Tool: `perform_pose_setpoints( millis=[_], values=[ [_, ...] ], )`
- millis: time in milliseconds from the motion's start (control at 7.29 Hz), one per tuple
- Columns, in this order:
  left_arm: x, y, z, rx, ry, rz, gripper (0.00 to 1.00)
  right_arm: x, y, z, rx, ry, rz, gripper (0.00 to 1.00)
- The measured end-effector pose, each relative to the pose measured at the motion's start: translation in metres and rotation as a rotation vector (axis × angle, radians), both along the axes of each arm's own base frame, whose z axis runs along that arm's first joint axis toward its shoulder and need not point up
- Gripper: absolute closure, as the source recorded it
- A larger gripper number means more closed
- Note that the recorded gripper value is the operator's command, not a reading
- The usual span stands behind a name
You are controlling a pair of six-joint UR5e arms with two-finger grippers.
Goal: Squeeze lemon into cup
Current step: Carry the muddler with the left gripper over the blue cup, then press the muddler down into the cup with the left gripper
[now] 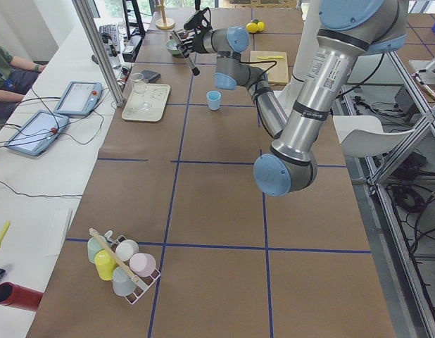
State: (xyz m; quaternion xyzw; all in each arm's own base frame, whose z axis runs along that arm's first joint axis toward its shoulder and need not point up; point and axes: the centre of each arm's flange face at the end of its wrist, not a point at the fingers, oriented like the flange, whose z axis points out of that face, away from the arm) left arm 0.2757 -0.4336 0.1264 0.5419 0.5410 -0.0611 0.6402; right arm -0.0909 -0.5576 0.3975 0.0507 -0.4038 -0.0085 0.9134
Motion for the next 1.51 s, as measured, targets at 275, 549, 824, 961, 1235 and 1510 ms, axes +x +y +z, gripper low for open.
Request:
perform_pose_setpoints(
  millis=[275, 549, 824, 961, 1235, 1510],
  values=[
    [0.062, 0.041, 0.006, -0.037, 0.064, -0.094, 1.0, 0.014, 0.009, 0.028, -0.027, 0.011, 0.009, 0.0],
    [0.131, 0.078, 0.033, -0.082, 0.083, -0.196, 1.0, 0.047, 0.023, 0.068, -0.061, 0.023, 0.022, 0.0],
    [0.176, 0.098, 0.062, -0.099, 0.089, -0.225, 1.0, 0.067, 0.039, 0.097, -0.058, 0.039, 0.001, 0.0],
    [0.191, 0.109, 0.063, -0.103, 0.094, -0.222, 1.0, 0.074, 0.043, 0.104, -0.053, 0.044, -0.006, 0.0],
    [0.211, 0.114, 0.056, -0.085, 0.067, -0.219, 1.0, 0.079, 0.045, 0.108, -0.051, 0.046, -0.006, 0.0],
    [0.224, 0.113, 0.046, -0.035, 0.001, -0.231, 1.0, 0.079, 0.045, 0.107, -0.05, 0.044, -0.005, 0.0]
  ],
)
